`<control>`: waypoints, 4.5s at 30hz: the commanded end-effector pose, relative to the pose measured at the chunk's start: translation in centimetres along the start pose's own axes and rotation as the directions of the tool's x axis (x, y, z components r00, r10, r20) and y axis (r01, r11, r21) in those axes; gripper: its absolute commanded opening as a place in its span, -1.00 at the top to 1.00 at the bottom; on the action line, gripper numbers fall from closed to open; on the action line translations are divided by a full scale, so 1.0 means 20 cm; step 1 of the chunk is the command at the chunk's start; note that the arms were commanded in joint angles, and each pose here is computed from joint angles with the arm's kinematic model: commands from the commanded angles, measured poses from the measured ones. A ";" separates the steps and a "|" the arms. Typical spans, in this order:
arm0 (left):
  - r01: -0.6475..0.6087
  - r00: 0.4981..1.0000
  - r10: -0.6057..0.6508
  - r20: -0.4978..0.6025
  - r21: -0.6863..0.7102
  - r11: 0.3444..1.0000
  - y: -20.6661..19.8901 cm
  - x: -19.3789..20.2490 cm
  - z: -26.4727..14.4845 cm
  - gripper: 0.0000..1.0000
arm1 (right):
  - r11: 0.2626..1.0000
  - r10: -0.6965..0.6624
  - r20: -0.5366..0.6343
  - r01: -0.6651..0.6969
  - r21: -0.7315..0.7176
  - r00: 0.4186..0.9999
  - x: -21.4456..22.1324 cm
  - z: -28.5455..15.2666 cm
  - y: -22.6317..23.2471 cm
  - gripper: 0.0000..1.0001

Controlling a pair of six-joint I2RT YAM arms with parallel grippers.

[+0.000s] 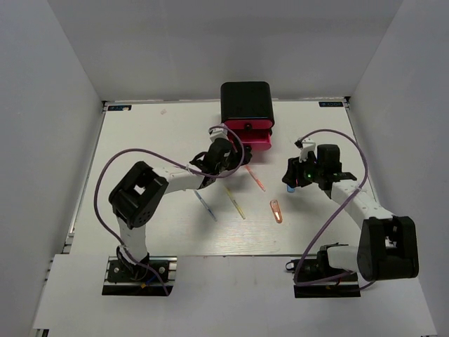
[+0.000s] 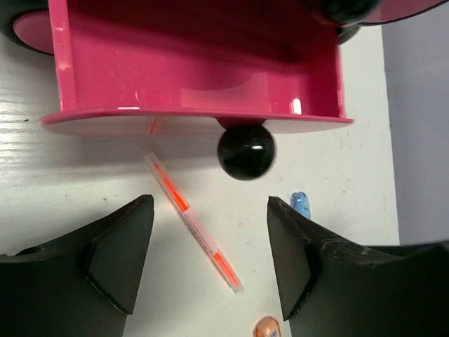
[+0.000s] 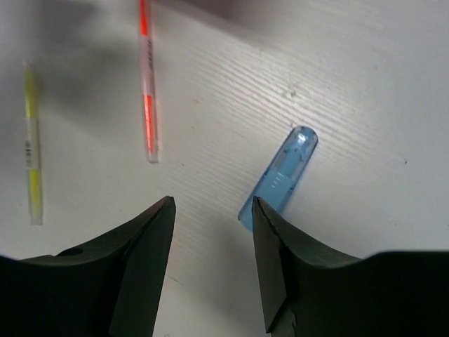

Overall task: Sort the stationery into containers
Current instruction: Open the drawer, then grab a piece of stationery with the right arm, then place the stationery into the container, then grab a piece of stationery with the left arm

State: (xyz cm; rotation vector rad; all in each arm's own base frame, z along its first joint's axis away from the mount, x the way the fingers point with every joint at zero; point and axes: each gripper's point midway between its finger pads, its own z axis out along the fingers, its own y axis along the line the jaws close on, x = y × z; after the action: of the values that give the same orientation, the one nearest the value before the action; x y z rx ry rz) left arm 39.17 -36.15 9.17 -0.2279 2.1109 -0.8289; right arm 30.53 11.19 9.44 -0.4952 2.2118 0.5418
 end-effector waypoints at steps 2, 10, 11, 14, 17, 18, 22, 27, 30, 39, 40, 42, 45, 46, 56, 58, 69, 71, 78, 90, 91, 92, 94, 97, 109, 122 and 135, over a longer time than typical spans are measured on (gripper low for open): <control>0.009 0.999 -0.012 0.042 0.080 0.997 -0.19 -0.18 -0.20 -0.53 | 0.997 0.036 -0.091 -0.029 0.077 0.995 0.04 0.01 -0.08 -0.08; -0.005 0.997 0.003 0.083 0.024 1.000 -0.12 -0.25 -0.52 -0.62 | 0.971 0.063 -0.171 -0.021 0.236 0.983 0.09 0.06 -0.25 -0.11; 0.014 0.997 -0.012 0.074 -0.020 1.000 -0.05 -0.22 -0.55 -0.65 | 0.972 0.059 -0.177 -0.016 0.234 0.982 0.10 0.06 -0.25 -0.11; 0.063 0.995 -0.059 0.085 -0.041 0.997 0.03 -0.19 -0.66 -0.85 | 0.972 0.063 -0.203 -0.014 0.236 0.977 0.11 0.09 -0.26 -0.06; 0.108 0.990 -0.101 0.095 -0.071 0.992 0.13 -0.16 -0.71 -0.99 | 0.971 0.070 -0.226 -0.015 0.240 0.972 0.13 0.13 -0.27 0.01; 0.130 0.986 -0.124 0.115 -0.042 0.991 0.11 -0.19 -0.74 -0.99 | 0.971 0.072 -0.242 -0.013 0.238 0.968 0.15 0.14 -0.27 0.01; 0.137 0.980 -0.132 0.149 -0.026 0.990 0.15 -0.19 -0.79 -0.99 | 0.972 0.059 -0.257 0.003 0.235 0.965 0.15 0.16 -0.26 0.04; 0.107 0.988 -0.098 0.116 -0.075 0.991 0.18 -0.16 -0.80 -0.99 | 0.975 0.054 -0.283 0.011 0.224 0.958 0.18 0.18 -0.25 0.04; 0.107 0.988 -0.098 0.118 -0.073 0.992 0.18 -0.17 -0.81 -0.99 | 0.977 0.054 -0.295 0.010 0.213 0.954 0.20 0.21 -0.24 0.01; 0.023 0.998 -0.017 0.065 -0.091 0.996 0.15 -0.15 -0.80 -0.99 | 0.981 0.042 -0.350 0.028 0.192 0.936 0.26 0.25 -0.21 0.24; 0.014 0.998 -0.010 0.058 -0.082 0.996 0.13 -0.16 -0.80 -0.99 | 0.982 0.038 -0.355 0.031 0.187 0.934 0.27 0.25 -0.20 0.36; 0.012 0.999 -0.008 0.052 -0.089 0.996 0.14 -0.15 -0.79 -0.99 | 0.984 0.012 -0.353 0.052 0.172 0.935 0.25 0.24 -0.20 0.47; 0.003 0.999 0.000 0.036 -0.077 0.997 0.13 -0.13 -0.79 -0.99 | 0.990 -0.038 -0.324 0.080 0.118 0.945 0.16 0.23 -0.16 0.74; 0.003 0.999 0.000 0.036 -0.077 0.997 0.13 -0.13 -0.79 -0.99 | 0.994 -0.063 -0.279 0.085 0.068 0.958 0.07 0.22 -0.11 0.77; -0.036 0.999 0.038 0.026 -0.046 0.998 0.11 -0.11 -0.81 -0.99 | 0.843 -0.456 0.267 0.508 -0.176 0.849 -0.68 -0.01 0.27 0.88; -0.037 0.999 0.038 0.026 -0.046 0.998 0.11 -0.11 -0.81 -0.99 | 0.757 -0.537 0.345 0.620 -0.207 0.770 -0.73 -0.03 0.34 0.88; -0.050 0.998 0.052 0.031 -0.081 0.996 0.16 -0.11 -0.83 -0.99 | 0.426 -0.728 0.510 0.885 -0.188 0.459 -0.96 0.25 0.38 0.78; -0.048 0.998 0.051 0.037 -0.074 0.996 0.15 -0.12 -0.84 -0.99 | 0.391 -0.756 0.499 0.904 -0.172 0.422 -0.94 0.32 0.34 0.78; -0.048 0.998 0.051 0.044 -0.080 0.996 0.16 -0.12 -0.85 -0.99 | 0.304 -0.821 0.444 0.933 -0.191 0.359 -0.87 0.43 0.24 0.61; -0.073 0.996 0.075 0.041 -0.054 0.996 0.11 -0.14 -0.83 -0.99 | 0.283 -0.837 0.428 0.939 -0.197 0.342 -0.80 0.47 0.21 0.12; -0.075 0.996 0.077 0.035 -0.060 0.995 0.12 -0.13 -0.82 -0.99 | 0.285 -0.837 0.426 0.938 -0.197 0.344 -0.80 0.47 0.21 0.12; -0.075 0.996 0.077 0.035 -0.060 0.995 0.12 -0.13 -0.82 -0.99 | 0.283 -0.838 0.427 0.940 -0.193 0.340 -0.81 0.48 0.21 0.12; -0.085 0.995 0.087 0.041 -0.054 0.995 0.10 -0.15 -0.82 -0.99 | 0.286 -0.837 0.425 0.938 -0.196 0.344 -0.80 0.47 0.20 0.09; -0.114 0.992 0.117 0.048 -0.047 0.992 0.09 -0.17 -0.83 -0.99 | 0.287 -0.833 0.432 0.938 -0.197 0.346 -0.80 0.45 0.22 0.05; -0.239 0.966 0.252 -0.050 0.190 0.952 -0.31 -0.04 -0.67 -0.11 | 0.696 -0.643 0.419 0.718 -0.032 0.642 -0.86 -0.01 0.28 0.71; -0.073 0.857 0.054 -0.512 -0.016 0.997 -0.46 0.65 -0.38 0.15 | 0.982 -0.142 0.038 0.136 0.131 0.989 -0.25 -0.10 -0.06 -0.03; -0.222 0.778 0.057 -0.626 -0.189 0.956 -0.45 0.92 -0.33 -0.48 | 0.966 0.005 0.068 -0.022 0.259 0.998 -0.17 -0.17 -0.24 -0.06</control>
State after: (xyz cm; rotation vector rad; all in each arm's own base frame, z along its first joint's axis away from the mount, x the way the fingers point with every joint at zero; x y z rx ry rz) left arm 21.65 -48.07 4.35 0.1088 2.8063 -0.6428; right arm 32.31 6.41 11.83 -0.3756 2.2333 0.2644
